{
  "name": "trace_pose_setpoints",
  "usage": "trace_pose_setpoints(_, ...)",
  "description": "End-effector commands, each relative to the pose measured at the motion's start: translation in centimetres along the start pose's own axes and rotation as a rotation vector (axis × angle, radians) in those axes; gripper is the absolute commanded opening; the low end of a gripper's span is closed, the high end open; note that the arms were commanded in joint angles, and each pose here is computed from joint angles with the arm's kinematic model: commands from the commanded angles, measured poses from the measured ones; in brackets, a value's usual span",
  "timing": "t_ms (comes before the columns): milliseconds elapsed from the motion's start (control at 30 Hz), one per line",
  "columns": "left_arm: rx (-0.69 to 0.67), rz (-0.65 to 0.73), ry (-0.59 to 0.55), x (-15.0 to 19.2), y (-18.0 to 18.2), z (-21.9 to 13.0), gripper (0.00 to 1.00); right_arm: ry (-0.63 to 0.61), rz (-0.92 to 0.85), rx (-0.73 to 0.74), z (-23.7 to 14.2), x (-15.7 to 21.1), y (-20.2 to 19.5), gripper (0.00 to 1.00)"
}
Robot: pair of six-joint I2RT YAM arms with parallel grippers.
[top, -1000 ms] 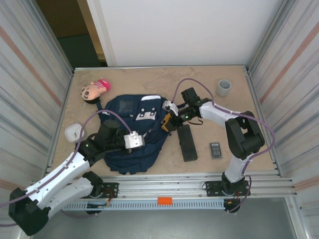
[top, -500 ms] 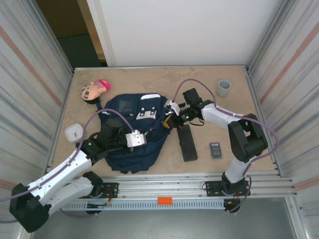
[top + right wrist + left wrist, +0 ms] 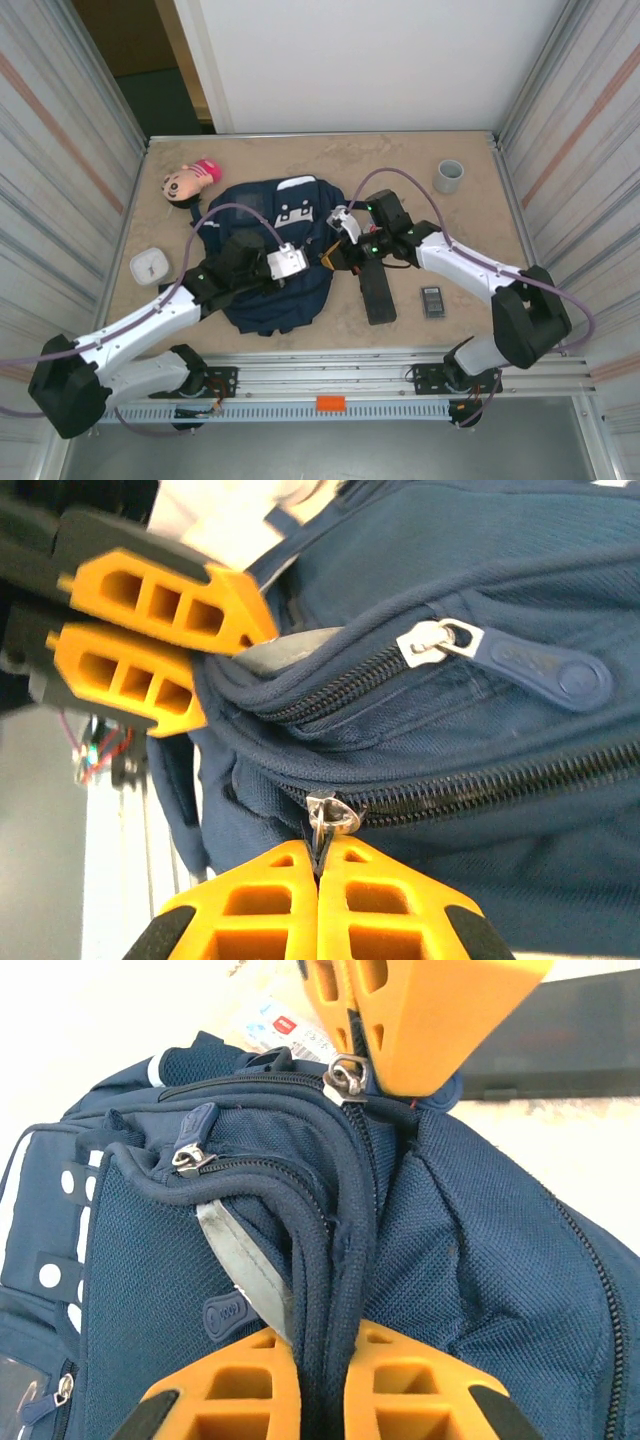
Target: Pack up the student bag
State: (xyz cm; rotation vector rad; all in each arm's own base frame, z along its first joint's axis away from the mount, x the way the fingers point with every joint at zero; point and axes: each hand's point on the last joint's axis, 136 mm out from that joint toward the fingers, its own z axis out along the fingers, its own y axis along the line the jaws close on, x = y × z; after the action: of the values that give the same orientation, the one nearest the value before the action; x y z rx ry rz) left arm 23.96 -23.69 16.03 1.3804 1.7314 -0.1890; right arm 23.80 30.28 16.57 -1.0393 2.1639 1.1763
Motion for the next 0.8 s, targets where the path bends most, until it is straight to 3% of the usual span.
trace_pose_setpoints(0,-0.15,-0.065,-0.064,-3.1,3.7,0.1,0.08,-0.088,0.193,-0.023,-1.3,-1.5,2.1,0.0)
trace_pose_setpoints(67,-0.116,-0.101,-0.083,-3.4,3.0,0.5,0.15,-0.098,0.281,0.051,-1.5,-1.1,1.4,0.0)
trace_pose_setpoints(300,0.016,-0.296,-0.135,-3.7,0.5,-0.1,0.61,-0.107,0.481,0.152,-2.0,0.2,0.8,0.0)
trace_pose_setpoints(500,0.101,-0.523,-0.094,-2.8,-1.3,-1.5,0.66,-0.031,0.608,0.158,-1.1,1.5,1.0,0.0)
trace_pose_setpoints(767,-0.03,-0.613,-0.027,1.4,0.0,-1.9,0.74,-0.012,0.605,0.211,-1.3,1.8,0.3,0.0)
